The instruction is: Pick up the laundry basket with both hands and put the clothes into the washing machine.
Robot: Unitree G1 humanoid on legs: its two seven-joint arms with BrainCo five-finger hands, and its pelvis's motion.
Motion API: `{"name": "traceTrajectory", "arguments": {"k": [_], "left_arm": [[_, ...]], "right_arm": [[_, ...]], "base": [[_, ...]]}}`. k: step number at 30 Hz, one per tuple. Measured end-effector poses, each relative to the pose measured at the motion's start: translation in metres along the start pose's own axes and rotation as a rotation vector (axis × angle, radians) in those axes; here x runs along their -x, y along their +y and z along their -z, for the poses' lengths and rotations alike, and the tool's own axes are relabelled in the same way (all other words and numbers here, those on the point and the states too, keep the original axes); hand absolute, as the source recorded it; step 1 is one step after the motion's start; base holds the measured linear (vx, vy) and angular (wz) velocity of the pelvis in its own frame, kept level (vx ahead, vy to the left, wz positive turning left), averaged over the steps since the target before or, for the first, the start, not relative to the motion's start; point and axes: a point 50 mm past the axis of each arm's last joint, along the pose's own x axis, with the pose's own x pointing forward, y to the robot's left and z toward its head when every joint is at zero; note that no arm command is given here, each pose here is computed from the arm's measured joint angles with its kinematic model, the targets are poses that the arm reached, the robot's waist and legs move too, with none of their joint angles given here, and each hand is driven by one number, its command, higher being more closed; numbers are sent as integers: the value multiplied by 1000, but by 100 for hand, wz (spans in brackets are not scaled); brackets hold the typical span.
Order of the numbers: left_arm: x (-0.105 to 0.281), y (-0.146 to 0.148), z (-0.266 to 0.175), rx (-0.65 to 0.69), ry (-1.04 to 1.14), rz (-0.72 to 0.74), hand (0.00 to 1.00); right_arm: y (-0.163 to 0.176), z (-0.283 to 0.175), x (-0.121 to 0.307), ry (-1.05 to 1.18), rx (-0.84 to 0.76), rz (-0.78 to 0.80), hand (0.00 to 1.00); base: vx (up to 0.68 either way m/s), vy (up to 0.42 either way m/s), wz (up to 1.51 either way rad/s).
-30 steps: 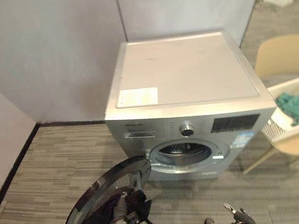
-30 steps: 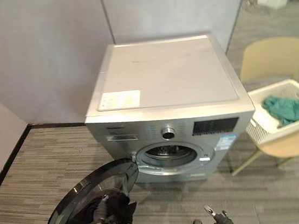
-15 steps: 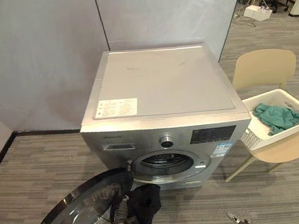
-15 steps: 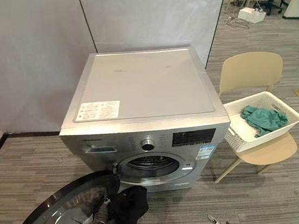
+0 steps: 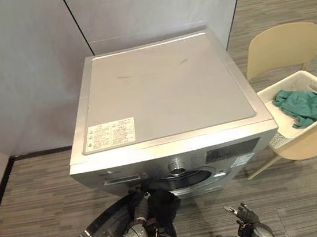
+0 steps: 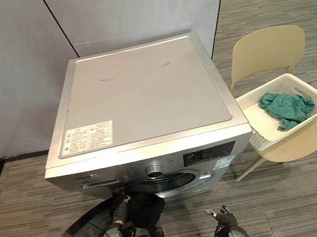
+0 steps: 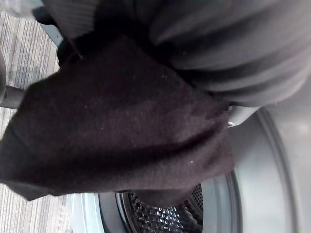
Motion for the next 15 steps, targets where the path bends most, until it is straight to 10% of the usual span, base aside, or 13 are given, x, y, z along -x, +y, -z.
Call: {"name": "traceTrajectory", "arguments": {"k": [15], "left_arm": [[1, -103, -122, -115, -443, 384, 100]], "right_arm": [[40, -100, 10, -415, -481, -209, 0]], "base": [[-144, -4, -12]]}}
